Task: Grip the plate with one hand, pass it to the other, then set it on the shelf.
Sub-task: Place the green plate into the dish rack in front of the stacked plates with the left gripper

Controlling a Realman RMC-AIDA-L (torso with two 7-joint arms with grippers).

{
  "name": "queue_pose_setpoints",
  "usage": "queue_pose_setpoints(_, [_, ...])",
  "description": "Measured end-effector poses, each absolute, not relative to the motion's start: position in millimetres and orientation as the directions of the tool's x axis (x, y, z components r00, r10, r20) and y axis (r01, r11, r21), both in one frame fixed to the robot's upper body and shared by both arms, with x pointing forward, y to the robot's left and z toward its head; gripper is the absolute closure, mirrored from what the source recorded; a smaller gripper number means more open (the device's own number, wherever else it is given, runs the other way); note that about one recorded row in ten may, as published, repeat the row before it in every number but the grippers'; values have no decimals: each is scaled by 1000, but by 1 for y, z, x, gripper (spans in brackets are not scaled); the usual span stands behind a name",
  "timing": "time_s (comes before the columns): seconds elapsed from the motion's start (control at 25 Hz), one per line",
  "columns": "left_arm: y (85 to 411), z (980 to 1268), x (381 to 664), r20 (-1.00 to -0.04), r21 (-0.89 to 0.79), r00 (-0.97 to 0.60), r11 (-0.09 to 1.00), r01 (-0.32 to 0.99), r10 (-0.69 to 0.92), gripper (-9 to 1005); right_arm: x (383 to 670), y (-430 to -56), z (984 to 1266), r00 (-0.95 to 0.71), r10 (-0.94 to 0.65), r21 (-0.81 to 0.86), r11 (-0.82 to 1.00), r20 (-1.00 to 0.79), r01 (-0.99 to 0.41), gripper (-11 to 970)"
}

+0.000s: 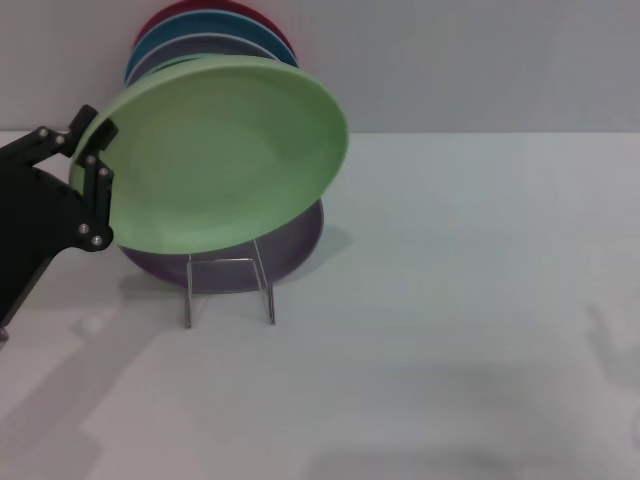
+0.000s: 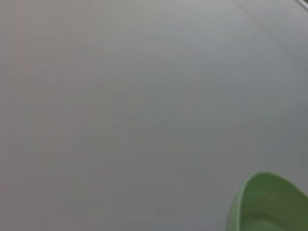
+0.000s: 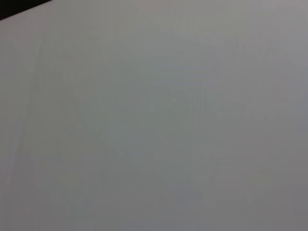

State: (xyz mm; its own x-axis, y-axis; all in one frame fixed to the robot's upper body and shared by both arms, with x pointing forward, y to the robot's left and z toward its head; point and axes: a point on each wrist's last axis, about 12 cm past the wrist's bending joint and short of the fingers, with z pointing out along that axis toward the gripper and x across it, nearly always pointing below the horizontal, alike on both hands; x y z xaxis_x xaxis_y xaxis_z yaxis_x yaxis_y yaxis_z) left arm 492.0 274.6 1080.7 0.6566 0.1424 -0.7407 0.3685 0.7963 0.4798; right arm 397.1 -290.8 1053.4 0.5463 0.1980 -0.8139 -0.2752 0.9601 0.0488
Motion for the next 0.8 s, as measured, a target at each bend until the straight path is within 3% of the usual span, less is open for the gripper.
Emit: queue_pose_setpoints(0.8, [270,1087,507,-666,615,716,699,366,211,923,388,-287,1055,559,223,48,949,-798,-310,258])
